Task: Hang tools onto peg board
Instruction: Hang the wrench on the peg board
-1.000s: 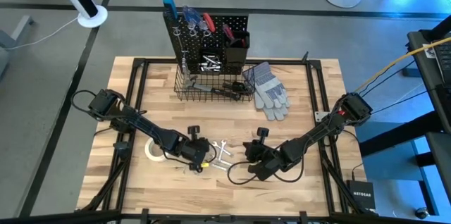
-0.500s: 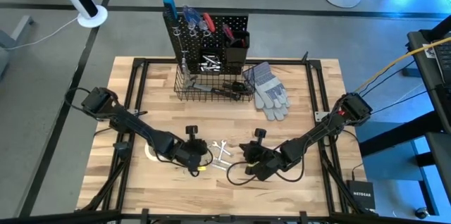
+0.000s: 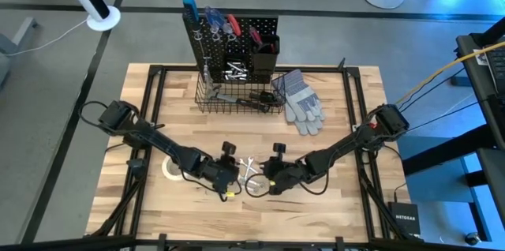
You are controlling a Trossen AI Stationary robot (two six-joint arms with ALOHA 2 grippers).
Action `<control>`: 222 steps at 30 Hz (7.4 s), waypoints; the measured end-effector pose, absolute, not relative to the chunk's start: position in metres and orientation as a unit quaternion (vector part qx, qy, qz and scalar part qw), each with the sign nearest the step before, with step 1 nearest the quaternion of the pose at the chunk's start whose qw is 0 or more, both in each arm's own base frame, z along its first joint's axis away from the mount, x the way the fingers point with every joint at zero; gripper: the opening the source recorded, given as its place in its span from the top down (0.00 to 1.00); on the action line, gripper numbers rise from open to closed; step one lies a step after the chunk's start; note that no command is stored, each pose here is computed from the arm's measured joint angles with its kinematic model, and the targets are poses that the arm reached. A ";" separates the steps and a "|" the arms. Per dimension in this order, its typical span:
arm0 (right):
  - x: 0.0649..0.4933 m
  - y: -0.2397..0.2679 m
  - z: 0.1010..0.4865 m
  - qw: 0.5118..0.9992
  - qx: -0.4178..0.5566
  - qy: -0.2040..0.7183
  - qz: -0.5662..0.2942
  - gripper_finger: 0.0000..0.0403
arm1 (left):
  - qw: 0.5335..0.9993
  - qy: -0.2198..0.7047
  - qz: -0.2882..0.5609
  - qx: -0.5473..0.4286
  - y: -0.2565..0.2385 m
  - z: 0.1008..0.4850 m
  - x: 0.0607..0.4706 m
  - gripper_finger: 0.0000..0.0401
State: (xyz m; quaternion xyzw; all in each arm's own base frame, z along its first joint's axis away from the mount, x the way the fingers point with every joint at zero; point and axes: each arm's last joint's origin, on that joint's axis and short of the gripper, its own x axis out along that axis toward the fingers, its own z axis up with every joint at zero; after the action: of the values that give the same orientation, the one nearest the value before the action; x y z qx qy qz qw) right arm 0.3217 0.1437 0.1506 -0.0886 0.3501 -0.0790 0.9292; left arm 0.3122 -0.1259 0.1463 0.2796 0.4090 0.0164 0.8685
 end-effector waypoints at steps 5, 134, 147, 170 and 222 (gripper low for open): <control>0.320 0.145 0.150 0.925 -0.110 0.359 -0.062 0.76 | 0.837 0.386 -0.031 0.387 -0.125 0.147 0.319 0.68; 0.328 0.141 0.174 0.947 -0.048 0.317 -0.013 0.92 | 0.887 0.446 0.090 0.075 -0.144 0.192 0.344 0.98; 0.328 0.141 0.174 0.948 -0.028 0.316 -0.020 0.85 | 0.893 0.435 0.086 0.078 -0.144 0.194 0.347 0.99; 0.327 0.140 0.173 0.945 -0.066 0.320 -0.016 0.94 | 0.897 0.426 0.080 0.082 -0.144 0.195 0.349 0.96; 0.440 -0.027 0.229 0.977 -0.021 0.080 -0.195 0.94 | 0.933 0.238 0.226 0.149 -0.148 0.197 0.173 0.69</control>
State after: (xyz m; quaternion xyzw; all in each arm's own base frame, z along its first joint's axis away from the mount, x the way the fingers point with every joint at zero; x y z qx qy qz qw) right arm 0.4403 -0.0274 0.2287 -0.0213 0.0796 -0.1949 0.9774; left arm 0.1731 -0.1480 0.1971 0.1487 0.2379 0.2264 0.9327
